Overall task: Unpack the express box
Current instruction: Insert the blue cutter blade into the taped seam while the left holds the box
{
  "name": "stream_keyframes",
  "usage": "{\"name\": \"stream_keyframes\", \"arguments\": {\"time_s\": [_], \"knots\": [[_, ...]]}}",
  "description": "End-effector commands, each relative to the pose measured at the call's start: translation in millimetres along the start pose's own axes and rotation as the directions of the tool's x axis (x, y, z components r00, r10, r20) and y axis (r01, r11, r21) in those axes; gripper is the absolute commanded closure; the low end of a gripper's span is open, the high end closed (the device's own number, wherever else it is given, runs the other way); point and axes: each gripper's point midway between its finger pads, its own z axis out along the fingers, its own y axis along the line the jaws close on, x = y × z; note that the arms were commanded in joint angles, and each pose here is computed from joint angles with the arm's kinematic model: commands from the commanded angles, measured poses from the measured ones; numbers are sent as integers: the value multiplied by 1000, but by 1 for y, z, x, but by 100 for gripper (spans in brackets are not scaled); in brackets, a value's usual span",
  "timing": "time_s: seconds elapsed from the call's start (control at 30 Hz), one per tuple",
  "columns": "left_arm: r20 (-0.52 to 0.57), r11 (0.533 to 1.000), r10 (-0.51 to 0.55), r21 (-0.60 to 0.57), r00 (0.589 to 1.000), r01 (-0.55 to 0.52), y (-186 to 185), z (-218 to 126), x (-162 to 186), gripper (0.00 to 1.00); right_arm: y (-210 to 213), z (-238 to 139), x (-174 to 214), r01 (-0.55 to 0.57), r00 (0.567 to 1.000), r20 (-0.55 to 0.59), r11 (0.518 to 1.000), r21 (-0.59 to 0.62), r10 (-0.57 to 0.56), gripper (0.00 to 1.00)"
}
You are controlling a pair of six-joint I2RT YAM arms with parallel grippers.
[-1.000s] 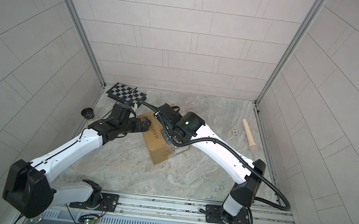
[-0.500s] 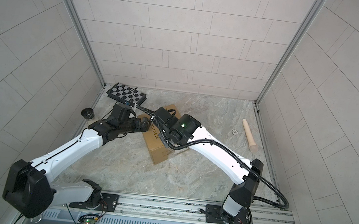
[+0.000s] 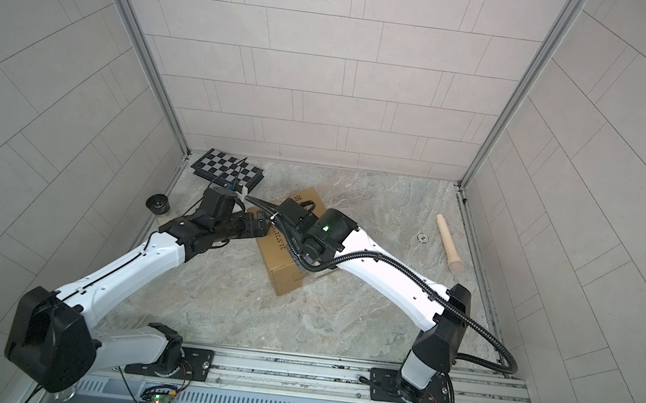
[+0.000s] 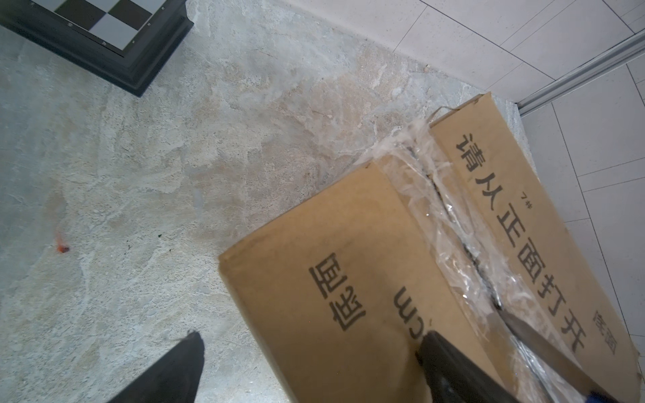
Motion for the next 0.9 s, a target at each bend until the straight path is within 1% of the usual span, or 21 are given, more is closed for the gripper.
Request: {"name": "stream_keyframes", "arguments": {"time_s": [0.0, 0.13, 0.27, 0.37, 0.43, 0.53, 0.7, 0.87], "knots": [[-131, 989, -8, -146, 991, -12, 37, 11, 41, 0, -2, 2, 20, -4, 994, -107, 1000, 26, 7, 100], [-138, 978, -20, -209, 990, -9, 49, 10, 44, 0, -1, -6, 42, 13, 979, -206, 1000, 11, -10, 100], [-143, 964, -38, -264, 989, -2, 59, 9, 47, 0, -1, -19, 63, 7, 969, -247, 1000, -23, -13, 100], [-152, 955, -51, -295, 987, 4, 65, 10, 49, 0, -7, -30, 76, 12, 961, -275, 1000, -22, -18, 100], [-159, 951, -57, -311, 986, 5, 68, 11, 51, 0, -11, -34, 84, 19, 954, -297, 1000, -17, -23, 100], [-160, 949, -59, -314, 985, 6, 68, 12, 52, 0, -10, -38, 95, 15, 946, -322, 999, -41, -27, 100], [-151, 951, -57, -310, 987, 7, 67, 10, 49, 0, -5, -42, 100, 7, 944, -330, 997, -80, -33, 100], [-150, 960, -61, -281, 987, 16, 61, 12, 49, 0, 6, -34, 89, 6, 952, -304, 993, -121, -43, 100]]}}
